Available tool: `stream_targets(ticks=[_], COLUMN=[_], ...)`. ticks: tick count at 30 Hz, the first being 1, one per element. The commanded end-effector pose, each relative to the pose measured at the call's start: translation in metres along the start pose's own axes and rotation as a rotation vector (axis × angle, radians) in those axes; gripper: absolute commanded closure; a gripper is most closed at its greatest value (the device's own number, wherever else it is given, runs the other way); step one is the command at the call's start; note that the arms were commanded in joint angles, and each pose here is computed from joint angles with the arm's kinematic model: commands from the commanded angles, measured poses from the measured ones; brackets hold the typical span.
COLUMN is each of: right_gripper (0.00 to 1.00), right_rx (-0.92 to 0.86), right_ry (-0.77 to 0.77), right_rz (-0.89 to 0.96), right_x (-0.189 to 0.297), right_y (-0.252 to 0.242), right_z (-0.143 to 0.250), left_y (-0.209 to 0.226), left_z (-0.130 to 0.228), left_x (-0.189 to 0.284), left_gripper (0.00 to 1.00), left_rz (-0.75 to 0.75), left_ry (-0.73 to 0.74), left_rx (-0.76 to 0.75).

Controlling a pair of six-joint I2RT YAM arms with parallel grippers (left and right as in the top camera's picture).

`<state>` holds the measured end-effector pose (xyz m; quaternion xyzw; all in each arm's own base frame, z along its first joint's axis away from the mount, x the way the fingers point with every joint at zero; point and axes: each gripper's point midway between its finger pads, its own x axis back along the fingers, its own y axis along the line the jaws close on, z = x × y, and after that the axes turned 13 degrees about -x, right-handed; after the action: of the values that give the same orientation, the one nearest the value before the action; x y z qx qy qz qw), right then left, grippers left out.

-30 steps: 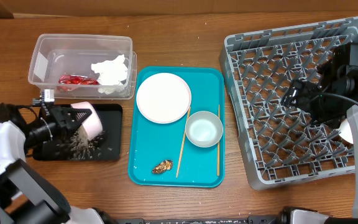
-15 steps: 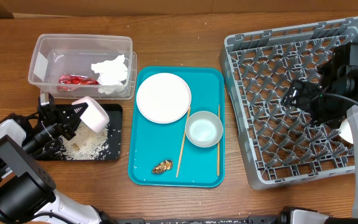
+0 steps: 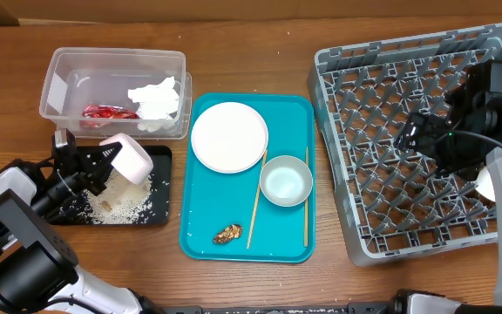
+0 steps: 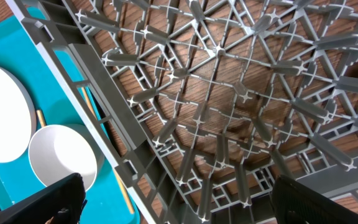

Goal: Sort waste into correct bins and load items into the dishwasher
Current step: 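Tip the rice bowl over the black tray to dump the rice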

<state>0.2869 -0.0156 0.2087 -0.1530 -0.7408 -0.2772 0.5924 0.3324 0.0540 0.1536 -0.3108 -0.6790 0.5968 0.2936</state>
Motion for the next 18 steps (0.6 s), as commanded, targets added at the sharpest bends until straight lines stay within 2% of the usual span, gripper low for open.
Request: stream_targets(ticks=[1,7,18], right_gripper=[0.02,0.02,0.01], right_rx=[0.008,0.008,0.008], right_ry=[-0.03,-0.03,-0.03], right_rz=[-0.006,-0.006,-0.006], right_x=[0.007,0.007,0.007], right_y=[0.002,0.002,0.002], right_z=[-0.002,-0.002,-0.002], left_y=[-0.003,0.003,-0.039], left_z=[-0.002,0.016,0.067], left_x=[0.002,-0.002,-0.027], left_gripper=[0.96,0.96,0.96], left_rz=[0.036,-0.05,-0.213], left_ry=[-0.021,0.045,0.328], left_rx=[0.026,0.024,-0.236])
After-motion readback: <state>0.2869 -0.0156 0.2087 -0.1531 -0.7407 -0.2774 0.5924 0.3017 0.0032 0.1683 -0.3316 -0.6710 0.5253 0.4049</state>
